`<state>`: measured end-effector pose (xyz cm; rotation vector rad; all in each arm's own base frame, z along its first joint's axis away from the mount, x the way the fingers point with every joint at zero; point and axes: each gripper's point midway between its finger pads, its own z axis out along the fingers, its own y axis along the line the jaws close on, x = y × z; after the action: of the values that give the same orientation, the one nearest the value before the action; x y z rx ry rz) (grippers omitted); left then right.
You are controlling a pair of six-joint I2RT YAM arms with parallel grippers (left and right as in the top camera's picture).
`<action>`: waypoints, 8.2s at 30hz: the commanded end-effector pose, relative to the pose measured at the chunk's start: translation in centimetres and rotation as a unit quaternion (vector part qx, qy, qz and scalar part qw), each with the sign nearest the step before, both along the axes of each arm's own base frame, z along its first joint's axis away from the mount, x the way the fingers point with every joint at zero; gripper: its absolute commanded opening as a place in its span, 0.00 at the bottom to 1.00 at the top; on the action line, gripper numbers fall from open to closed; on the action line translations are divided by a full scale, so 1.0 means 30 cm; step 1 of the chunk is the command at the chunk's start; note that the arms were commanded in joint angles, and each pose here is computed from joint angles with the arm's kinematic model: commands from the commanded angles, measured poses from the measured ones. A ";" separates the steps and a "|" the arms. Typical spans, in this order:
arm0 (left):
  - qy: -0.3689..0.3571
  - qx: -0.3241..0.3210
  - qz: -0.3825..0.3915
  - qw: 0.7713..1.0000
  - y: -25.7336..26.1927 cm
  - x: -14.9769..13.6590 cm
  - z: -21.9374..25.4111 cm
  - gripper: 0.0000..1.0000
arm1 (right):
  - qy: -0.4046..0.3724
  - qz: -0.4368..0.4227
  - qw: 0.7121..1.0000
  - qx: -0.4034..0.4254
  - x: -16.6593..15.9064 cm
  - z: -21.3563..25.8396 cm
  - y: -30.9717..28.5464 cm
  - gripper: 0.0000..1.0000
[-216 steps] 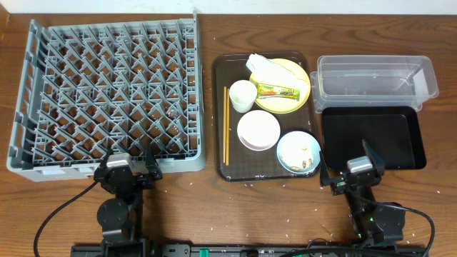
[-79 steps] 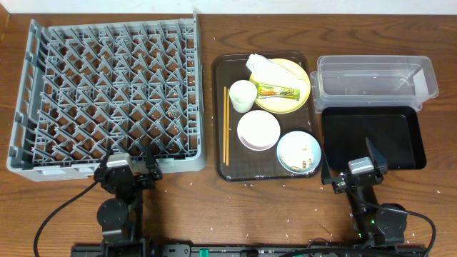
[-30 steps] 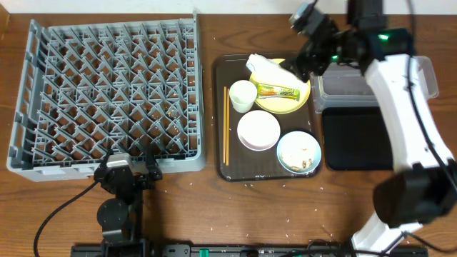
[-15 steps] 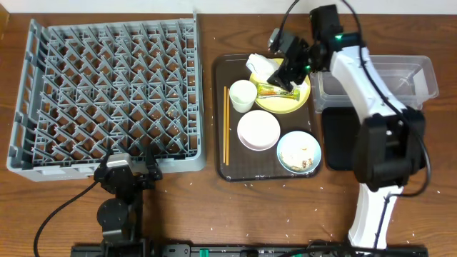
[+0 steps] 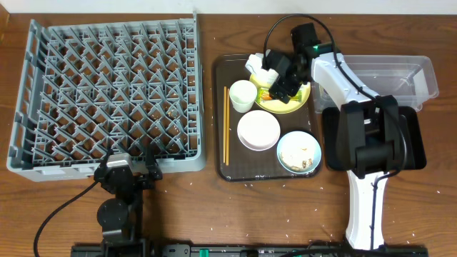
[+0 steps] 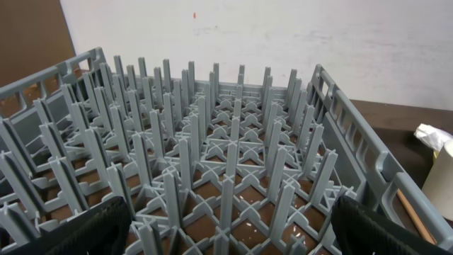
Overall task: Sort waste into correct bins and load items into the dishwasher
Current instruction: 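Reach the right gripper to the plastic bag and wrapper on yellow plate, then carry the bag and wrapper with right gripper into the clear bin, then grasp the blue rice bowl rim with the right gripper, then tip the blue bowl over the black tray to dump the rice, then set the empty blue bowl back on the brown tray, release, then grasp the white cup with the right gripper and lift it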
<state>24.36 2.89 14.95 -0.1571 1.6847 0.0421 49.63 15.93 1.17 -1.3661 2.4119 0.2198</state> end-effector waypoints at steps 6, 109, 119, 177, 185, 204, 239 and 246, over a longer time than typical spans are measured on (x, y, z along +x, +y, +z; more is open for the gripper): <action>0.024 0.003 0.008 1.000 0.011 -0.005 -0.052 0.91 | 0.027 -0.029 0.999 -0.002 -0.011 -0.058 0.009 0.01; 0.024 0.003 0.008 1.000 0.011 -0.005 -0.052 0.92 | 0.092 -0.326 0.940 -0.032 -0.712 0.341 0.067 0.01; 0.024 0.003 0.008 1.000 0.011 -0.005 -0.052 0.91 | 0.145 -0.395 0.893 0.156 -0.606 0.470 -0.220 0.01; 0.024 0.003 0.008 1.000 0.011 -0.005 -0.052 0.92 | 0.290 -0.459 0.500 0.675 -0.596 0.429 -0.698 0.01; 0.024 0.003 0.008 1.000 0.011 -0.005 -0.052 0.92 | 0.268 -0.454 0.539 0.657 -0.621 0.474 -0.661 0.01; 0.024 0.003 0.008 1.000 0.011 -0.005 -0.052 0.92 | 0.085 -0.428 0.891 0.124 -0.722 0.397 -0.108 0.01; 0.024 0.003 0.008 1.000 0.011 -0.005 -0.052 0.92 | 0.070 -0.395 0.910 0.107 -0.212 0.429 0.292 0.56; 0.024 0.003 0.008 1.000 0.011 -0.005 -0.052 0.92 | 0.115 -0.417 0.900 0.054 -0.185 0.171 0.303 0.44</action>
<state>24.36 2.89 14.96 -0.1567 1.6844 0.0424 43.12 24.96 6.62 -0.2116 2.8896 0.2936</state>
